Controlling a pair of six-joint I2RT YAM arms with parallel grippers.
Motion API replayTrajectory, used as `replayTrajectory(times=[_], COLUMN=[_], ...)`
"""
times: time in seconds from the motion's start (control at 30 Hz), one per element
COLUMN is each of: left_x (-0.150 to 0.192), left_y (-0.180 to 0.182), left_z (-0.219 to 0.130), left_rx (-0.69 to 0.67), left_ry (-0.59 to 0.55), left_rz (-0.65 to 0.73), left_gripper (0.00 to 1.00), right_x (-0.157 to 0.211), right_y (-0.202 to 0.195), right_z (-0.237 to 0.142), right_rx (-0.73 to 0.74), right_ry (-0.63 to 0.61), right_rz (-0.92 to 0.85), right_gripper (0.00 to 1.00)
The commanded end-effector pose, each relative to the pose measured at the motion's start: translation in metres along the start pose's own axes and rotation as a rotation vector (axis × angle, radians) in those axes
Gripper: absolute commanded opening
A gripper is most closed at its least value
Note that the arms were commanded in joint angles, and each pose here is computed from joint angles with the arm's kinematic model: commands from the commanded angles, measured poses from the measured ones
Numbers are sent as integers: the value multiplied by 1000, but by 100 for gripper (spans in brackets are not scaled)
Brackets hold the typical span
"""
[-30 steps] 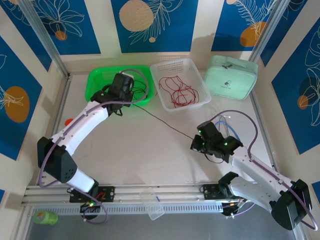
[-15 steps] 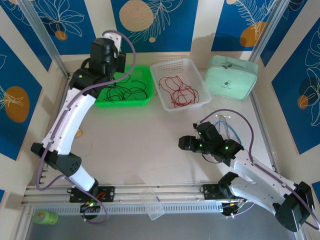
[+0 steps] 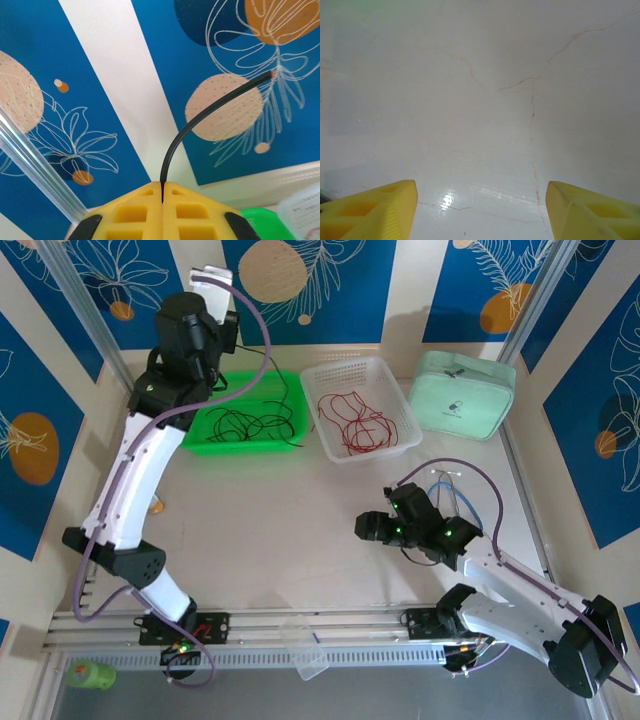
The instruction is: Untangle the cables
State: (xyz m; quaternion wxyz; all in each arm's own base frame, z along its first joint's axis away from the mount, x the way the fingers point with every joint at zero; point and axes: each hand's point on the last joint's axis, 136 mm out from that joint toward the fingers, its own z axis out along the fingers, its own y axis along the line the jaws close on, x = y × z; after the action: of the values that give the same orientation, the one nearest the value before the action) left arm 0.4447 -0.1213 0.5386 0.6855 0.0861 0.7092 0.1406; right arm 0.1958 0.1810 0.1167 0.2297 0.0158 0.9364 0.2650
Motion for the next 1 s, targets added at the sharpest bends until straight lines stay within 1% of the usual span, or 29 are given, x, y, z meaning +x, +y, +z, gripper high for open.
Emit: replayTrajectory(times=[0.0, 0.17, 0.33, 0.43, 0.53, 0.7, 0.77, 0.8, 0.87, 0.93, 0.97], left_x=[-5, 15, 56, 98, 152, 257, 292, 307, 330, 342, 345], left_y=[14, 6, -6, -12, -17, -45, -58, -64, -74, -80, -81], left_z=[27, 68, 102, 113, 123, 130, 130, 128, 124, 120, 118], left_rx=[-111, -135, -154, -159, -162, -98, -62, -42, -11, 12, 19], left_ry=[-62, -80, -37, 8, 94, 278, 356, 397, 459, 492, 504], left_rz=[52, 91, 141, 127, 107, 67, 45, 36, 18, -6, -15], left_gripper=[0, 0, 0, 0, 0, 0, 0, 4, 19, 30, 40], right_x=[-3, 4, 14, 19, 21, 21, 21, 22, 22, 22, 22], right_y=[5, -1, -12, -18, -21, -22, -22, -22, -23, -25, -26], right_z=[-9, -16, -18, -19, -20, -20, -20, -20, -20, -21, -22], right_rx=[-8, 7, 15, 25, 30, 38, 39, 40, 45, 57, 61], right_ry=[-18, -33, -44, -49, -49, -42, -41, -37, -37, -36, -36], right_rz=[12, 26, 66, 82, 85, 73, 72, 73, 76, 79, 80], right_gripper=[69, 68, 68, 68, 68, 68, 68, 68, 68, 68, 68])
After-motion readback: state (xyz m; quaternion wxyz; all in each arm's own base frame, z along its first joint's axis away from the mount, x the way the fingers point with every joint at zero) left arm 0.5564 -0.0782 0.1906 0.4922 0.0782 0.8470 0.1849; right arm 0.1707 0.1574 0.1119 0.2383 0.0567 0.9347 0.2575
